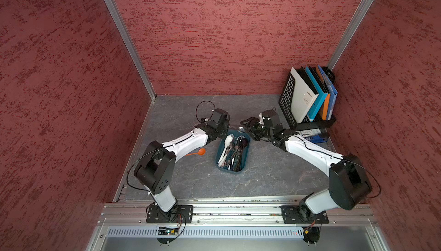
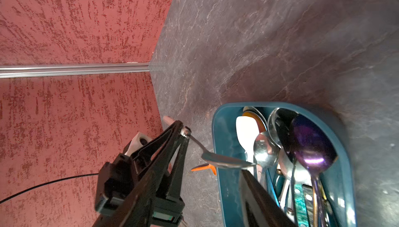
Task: Put the spoon into the storage box
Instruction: Place the spoon in the storage box.
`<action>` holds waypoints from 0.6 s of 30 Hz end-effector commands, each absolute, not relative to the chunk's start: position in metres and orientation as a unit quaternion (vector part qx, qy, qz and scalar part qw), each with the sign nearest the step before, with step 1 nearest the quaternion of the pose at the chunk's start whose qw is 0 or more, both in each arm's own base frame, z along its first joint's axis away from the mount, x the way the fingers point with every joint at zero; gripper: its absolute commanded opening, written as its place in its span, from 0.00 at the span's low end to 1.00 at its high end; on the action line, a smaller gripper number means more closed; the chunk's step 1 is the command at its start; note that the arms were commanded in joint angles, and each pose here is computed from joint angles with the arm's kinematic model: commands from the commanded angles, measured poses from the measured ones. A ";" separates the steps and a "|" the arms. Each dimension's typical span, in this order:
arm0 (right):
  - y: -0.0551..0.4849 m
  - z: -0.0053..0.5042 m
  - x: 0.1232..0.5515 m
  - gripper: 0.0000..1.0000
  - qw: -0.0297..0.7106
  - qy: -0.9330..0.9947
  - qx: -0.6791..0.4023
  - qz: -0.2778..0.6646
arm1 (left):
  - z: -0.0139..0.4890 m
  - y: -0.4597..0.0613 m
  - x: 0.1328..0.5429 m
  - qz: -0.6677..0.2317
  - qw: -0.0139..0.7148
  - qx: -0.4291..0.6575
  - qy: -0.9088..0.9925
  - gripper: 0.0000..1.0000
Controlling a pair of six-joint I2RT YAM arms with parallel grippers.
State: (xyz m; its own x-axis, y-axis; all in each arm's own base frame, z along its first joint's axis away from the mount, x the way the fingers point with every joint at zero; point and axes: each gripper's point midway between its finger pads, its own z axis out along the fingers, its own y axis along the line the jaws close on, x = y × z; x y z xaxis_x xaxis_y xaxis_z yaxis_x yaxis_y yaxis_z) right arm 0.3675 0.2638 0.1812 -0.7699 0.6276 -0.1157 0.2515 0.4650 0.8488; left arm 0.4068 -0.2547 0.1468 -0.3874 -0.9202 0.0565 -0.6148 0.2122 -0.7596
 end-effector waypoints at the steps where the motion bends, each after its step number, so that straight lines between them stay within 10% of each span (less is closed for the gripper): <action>1: 0.262 0.198 0.369 0.63 0.269 0.810 0.269 0.447 | 0.157 -0.260 0.413 -0.390 0.218 -0.530 0.721 0.00; 18: 0.266 0.196 0.391 0.65 0.373 0.764 0.287 0.441 | 0.157 -0.301 0.397 -0.429 0.179 -0.536 0.704 0.00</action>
